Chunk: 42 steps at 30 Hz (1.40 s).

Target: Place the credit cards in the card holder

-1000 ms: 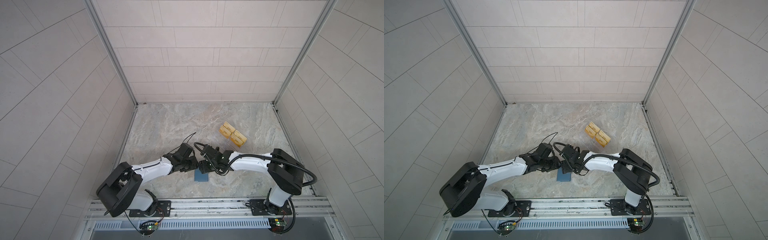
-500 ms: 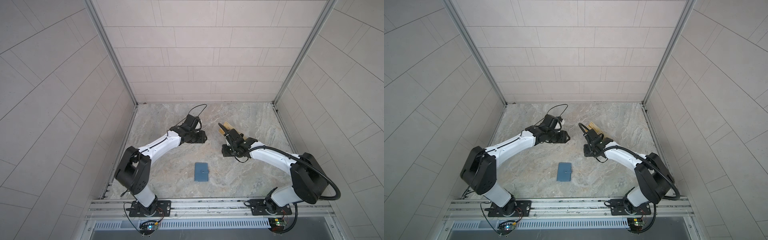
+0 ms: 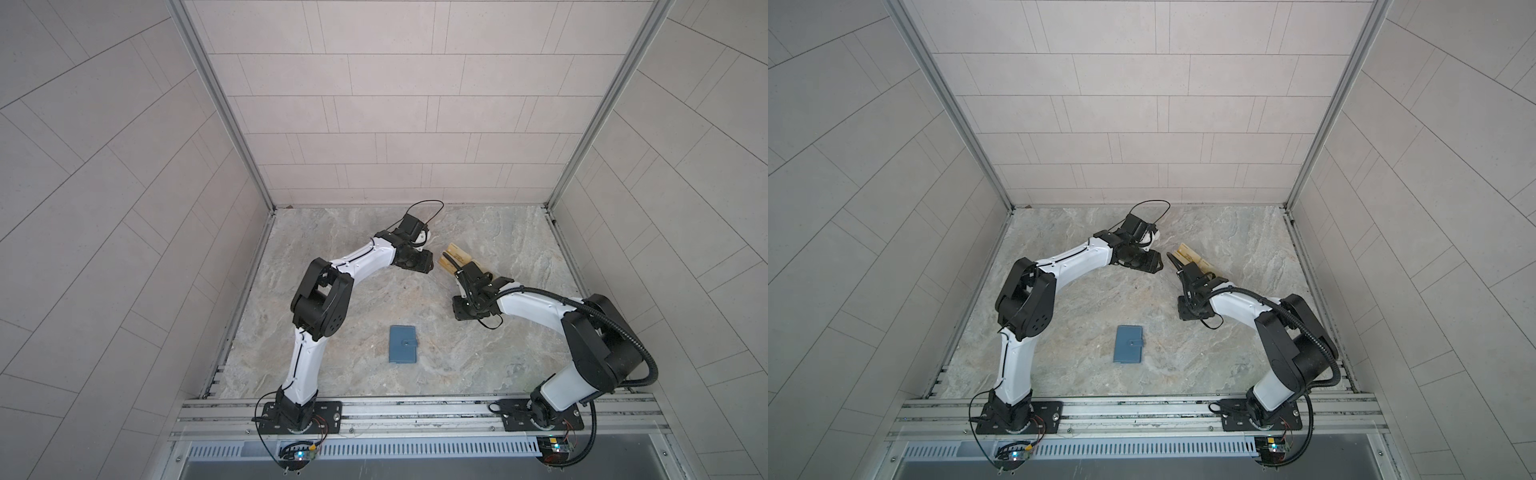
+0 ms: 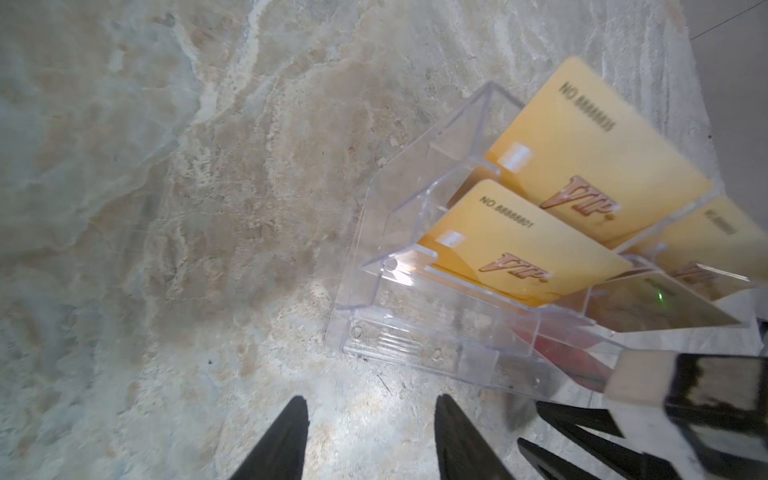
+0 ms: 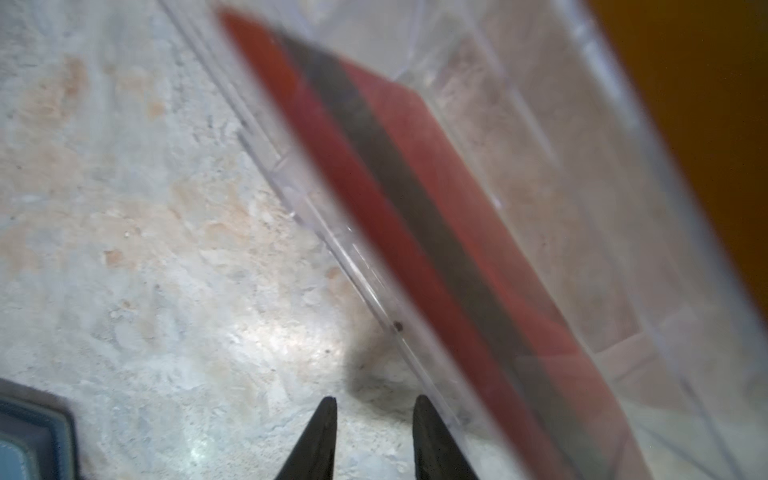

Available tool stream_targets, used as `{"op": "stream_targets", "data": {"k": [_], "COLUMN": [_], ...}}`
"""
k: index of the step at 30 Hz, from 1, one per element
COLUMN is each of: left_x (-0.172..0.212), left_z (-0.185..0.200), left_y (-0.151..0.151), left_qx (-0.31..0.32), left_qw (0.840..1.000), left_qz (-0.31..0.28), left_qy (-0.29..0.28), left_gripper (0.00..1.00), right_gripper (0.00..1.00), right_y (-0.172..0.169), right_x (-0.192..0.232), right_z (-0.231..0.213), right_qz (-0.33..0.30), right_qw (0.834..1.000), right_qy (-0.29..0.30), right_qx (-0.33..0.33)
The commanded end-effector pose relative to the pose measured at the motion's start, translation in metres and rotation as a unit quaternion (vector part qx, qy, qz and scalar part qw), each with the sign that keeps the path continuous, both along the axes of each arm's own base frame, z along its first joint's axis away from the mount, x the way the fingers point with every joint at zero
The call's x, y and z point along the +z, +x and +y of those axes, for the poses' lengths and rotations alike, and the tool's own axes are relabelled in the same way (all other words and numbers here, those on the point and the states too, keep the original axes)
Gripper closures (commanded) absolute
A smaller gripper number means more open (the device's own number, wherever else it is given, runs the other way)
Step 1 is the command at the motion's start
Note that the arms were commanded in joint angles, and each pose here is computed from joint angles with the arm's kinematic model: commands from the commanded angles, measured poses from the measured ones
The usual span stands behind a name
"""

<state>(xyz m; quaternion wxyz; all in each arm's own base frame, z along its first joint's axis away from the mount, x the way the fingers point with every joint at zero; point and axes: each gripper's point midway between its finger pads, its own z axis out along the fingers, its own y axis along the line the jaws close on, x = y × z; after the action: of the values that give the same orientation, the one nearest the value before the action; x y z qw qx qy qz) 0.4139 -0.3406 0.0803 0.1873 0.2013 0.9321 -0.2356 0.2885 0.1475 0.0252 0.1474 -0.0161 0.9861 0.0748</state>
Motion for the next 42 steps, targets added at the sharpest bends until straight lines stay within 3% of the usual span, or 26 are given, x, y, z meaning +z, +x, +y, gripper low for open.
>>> {"op": "stream_targets", "data": {"k": [1, 15, 19, 33, 42], "left_x": [-0.011, -0.036, -0.045, -0.05, 0.0], "left_z": [-0.005, -0.028, -0.032, -0.038, -0.047], "left_y": [0.0, 0.009, 0.013, 0.001, 0.008], "left_qx": [-0.019, 0.0, 0.018, 0.032, 0.04], "left_qw": [1.0, 1.0, 0.999, 0.999, 0.997], "left_qz": [0.004, 0.02, 0.027, 0.024, -0.018], "left_qy": [0.015, 0.003, 0.006, 0.01, -0.067], "left_gripper": [0.46, 0.5, 0.58, 0.67, 0.49], "right_gripper": [0.66, 0.66, 0.66, 0.66, 0.66], "right_y": [-0.004, -0.012, -0.011, -0.007, -0.003], "right_x": [-0.004, -0.006, -0.005, 0.0, 0.003], "right_z": [-0.02, -0.054, -0.06, -0.068, -0.073], "right_qz": [0.009, 0.01, 0.009, -0.002, -0.008], "right_qw": [1.0, 0.995, 0.995, 0.995, 0.997], "right_qy": [-0.028, -0.092, -0.093, -0.091, -0.063], "right_qx": [-0.009, -0.022, -0.025, -0.03, -0.048]}}
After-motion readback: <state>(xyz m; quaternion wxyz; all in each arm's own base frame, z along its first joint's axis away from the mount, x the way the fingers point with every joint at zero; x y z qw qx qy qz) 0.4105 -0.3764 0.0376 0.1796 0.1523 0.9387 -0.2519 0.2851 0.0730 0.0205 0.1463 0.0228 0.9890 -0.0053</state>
